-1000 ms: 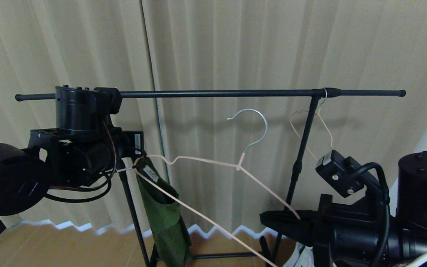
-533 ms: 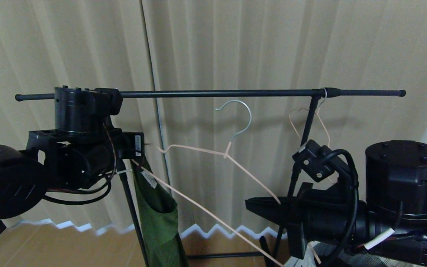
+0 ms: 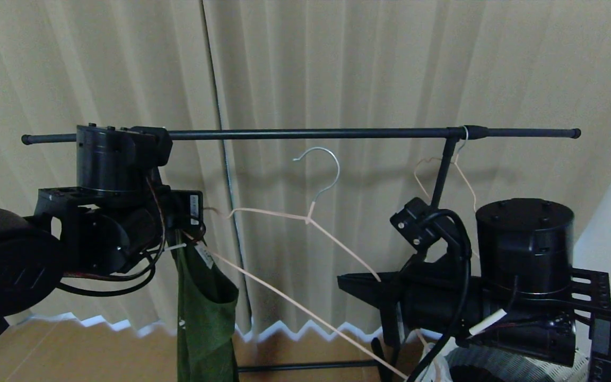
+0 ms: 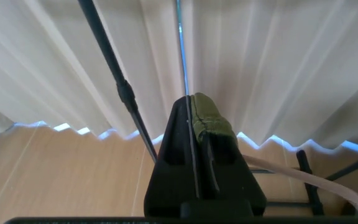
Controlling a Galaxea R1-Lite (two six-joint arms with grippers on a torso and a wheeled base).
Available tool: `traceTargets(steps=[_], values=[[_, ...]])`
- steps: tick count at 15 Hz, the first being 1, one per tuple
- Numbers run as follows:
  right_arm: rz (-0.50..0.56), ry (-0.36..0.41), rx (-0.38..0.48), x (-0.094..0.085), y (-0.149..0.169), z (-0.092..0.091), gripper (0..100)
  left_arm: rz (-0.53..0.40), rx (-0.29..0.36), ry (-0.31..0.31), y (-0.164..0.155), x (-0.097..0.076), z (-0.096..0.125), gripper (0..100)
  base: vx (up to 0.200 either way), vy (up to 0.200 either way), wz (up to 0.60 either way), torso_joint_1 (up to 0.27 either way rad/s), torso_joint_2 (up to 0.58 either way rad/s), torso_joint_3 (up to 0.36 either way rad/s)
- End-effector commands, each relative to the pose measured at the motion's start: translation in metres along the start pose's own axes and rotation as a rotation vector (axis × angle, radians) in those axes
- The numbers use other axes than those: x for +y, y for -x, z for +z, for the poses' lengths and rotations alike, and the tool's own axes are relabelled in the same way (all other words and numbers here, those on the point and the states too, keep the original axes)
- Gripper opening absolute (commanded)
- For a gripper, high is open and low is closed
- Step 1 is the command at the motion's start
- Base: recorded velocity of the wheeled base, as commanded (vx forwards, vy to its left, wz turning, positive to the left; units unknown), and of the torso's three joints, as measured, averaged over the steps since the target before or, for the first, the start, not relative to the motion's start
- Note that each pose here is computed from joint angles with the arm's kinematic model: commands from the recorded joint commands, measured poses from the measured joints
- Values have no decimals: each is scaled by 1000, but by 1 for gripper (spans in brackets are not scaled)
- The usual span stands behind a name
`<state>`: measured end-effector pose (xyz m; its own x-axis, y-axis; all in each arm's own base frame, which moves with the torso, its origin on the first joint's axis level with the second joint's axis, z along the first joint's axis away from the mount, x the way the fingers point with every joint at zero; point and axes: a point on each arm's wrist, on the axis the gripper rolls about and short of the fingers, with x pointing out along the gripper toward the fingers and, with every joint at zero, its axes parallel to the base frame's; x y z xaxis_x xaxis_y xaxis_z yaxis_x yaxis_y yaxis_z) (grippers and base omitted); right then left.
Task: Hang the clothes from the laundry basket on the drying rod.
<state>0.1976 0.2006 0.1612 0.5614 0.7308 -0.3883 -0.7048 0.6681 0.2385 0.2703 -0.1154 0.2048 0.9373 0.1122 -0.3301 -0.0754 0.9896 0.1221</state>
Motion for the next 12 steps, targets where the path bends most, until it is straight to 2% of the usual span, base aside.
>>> traceTargets(steps=[1,6,8,12], values=[[-13,-3,22,-3,-22,0,0,-4,-4,0,8,2,1,0,0,0,0,0,0,0],[-45,5,52,1,-38,-6,0,16,-9,0,16,6,3,0,0,0,0,0,0,0],[-119,9,38,-1,-39,-5,0,27,9,-14,20,11,1,0,0,0,0,0,0,0],[-194,1,14,-10,-41,-1,0,51,37,-32,26,16,-4,0,0,0,0,0,0,0]])
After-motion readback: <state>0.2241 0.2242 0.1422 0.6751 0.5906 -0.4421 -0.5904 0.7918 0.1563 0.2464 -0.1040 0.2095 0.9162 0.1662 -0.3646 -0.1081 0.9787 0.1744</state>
